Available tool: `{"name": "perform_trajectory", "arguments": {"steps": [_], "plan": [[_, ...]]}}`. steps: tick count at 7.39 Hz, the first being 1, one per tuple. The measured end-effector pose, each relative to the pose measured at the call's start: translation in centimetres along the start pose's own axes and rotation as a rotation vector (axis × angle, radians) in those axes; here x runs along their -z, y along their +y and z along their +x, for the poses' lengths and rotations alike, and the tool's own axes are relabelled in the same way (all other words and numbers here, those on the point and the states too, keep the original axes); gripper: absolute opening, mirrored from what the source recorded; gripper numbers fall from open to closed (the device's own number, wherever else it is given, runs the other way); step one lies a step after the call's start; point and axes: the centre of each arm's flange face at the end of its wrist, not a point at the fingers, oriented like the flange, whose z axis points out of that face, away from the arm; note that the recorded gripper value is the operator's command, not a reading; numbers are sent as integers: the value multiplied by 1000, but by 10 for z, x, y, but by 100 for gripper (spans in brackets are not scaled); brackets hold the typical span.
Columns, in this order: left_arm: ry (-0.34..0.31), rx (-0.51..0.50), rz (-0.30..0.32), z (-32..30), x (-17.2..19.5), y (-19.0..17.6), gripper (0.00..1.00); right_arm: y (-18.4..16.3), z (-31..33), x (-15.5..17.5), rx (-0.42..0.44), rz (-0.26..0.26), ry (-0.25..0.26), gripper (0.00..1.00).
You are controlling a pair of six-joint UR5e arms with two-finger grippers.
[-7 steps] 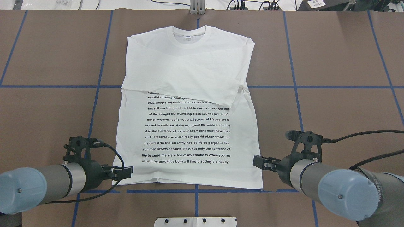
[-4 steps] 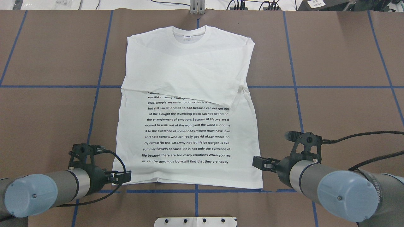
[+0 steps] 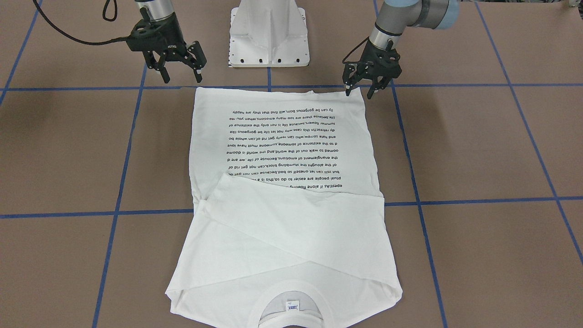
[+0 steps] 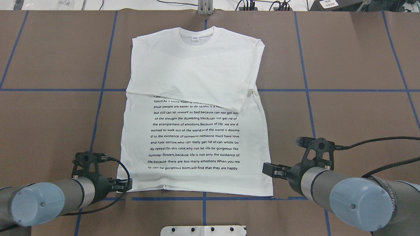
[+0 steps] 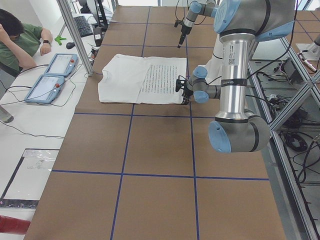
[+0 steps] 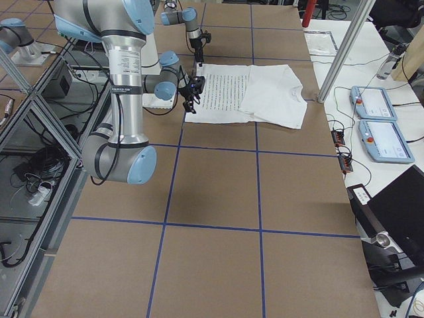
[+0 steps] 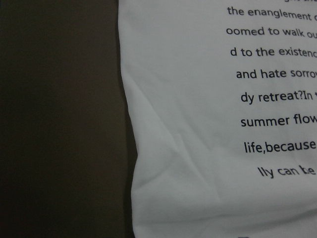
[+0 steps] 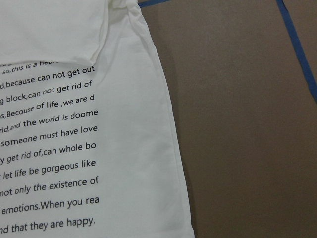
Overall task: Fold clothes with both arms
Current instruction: 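Grasp the hem corners with both grippers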
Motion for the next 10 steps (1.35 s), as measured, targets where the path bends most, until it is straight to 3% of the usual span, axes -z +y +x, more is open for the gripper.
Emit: {"name": "perform_trajectory", "arguments": {"steps": [5, 7, 10], "plan": [[-26, -13, -22, 6, -5, 9, 27, 1, 0, -1, 1, -1, 2, 100], [-38, -14, -24, 6, -5, 10, 0, 2, 0, -1, 2, -3, 2, 100], [-31, -15, -22, 9, 0, 9, 0, 6, 1, -3, 5, -7, 5, 100]]}}
